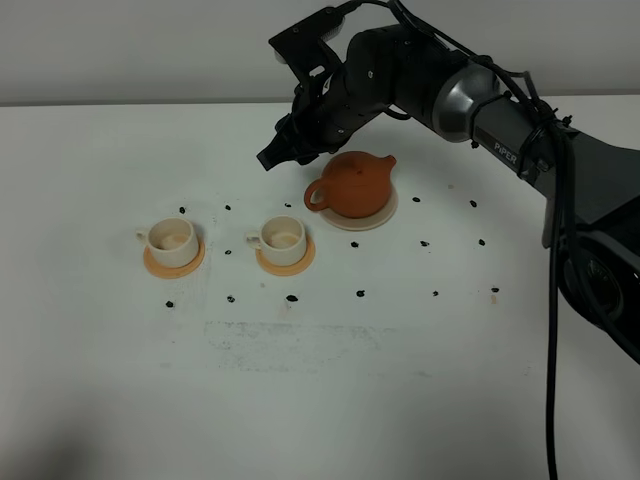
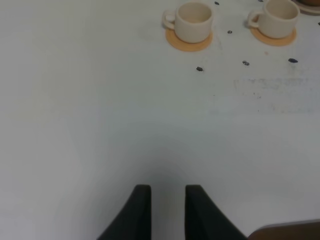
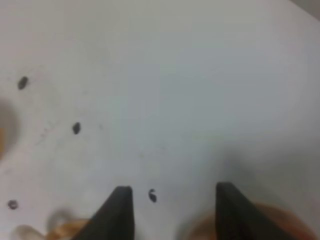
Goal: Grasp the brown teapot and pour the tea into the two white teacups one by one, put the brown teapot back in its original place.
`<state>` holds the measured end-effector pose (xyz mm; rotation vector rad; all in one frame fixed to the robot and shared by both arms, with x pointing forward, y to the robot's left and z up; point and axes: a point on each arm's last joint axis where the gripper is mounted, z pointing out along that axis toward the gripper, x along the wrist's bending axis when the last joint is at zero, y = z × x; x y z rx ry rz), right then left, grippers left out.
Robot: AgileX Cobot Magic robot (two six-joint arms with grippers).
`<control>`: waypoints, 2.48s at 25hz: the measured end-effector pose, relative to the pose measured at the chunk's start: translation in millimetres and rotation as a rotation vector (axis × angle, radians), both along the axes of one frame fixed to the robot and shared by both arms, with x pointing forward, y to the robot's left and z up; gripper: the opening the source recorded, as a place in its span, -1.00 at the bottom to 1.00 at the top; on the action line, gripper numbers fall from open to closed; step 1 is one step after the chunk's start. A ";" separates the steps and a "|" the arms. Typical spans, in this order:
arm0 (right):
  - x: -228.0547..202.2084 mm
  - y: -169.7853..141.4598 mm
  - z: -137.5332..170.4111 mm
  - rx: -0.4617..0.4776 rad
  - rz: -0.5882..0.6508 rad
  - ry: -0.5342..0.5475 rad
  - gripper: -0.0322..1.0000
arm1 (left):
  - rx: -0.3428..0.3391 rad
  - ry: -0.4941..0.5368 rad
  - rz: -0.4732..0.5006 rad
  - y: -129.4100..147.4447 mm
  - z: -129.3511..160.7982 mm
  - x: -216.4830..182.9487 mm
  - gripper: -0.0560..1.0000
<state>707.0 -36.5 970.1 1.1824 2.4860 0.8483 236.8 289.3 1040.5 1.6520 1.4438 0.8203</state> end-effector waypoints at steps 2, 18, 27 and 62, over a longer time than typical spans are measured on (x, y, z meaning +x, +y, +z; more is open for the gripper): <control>-5.8 2.9 4.4 0.015 0.000 -0.038 -0.22 | 0.000 0.000 0.000 0.0 0.0 0.0 -0.59; -38.3 -7.1 -9.4 0.103 -0.059 -0.267 -0.22 | 0.000 0.000 0.000 0.0 0.0 0.0 -0.59; -32.6 3.4 -29.6 0.142 -0.090 -0.227 -0.22 | 0.000 0.000 0.000 0.0 0.0 0.0 -0.59; -29.9 -4.5 -58.0 0.093 -0.102 -0.065 -0.22 | 0.001 0.000 0.001 0.1 0.0 0.0 -0.59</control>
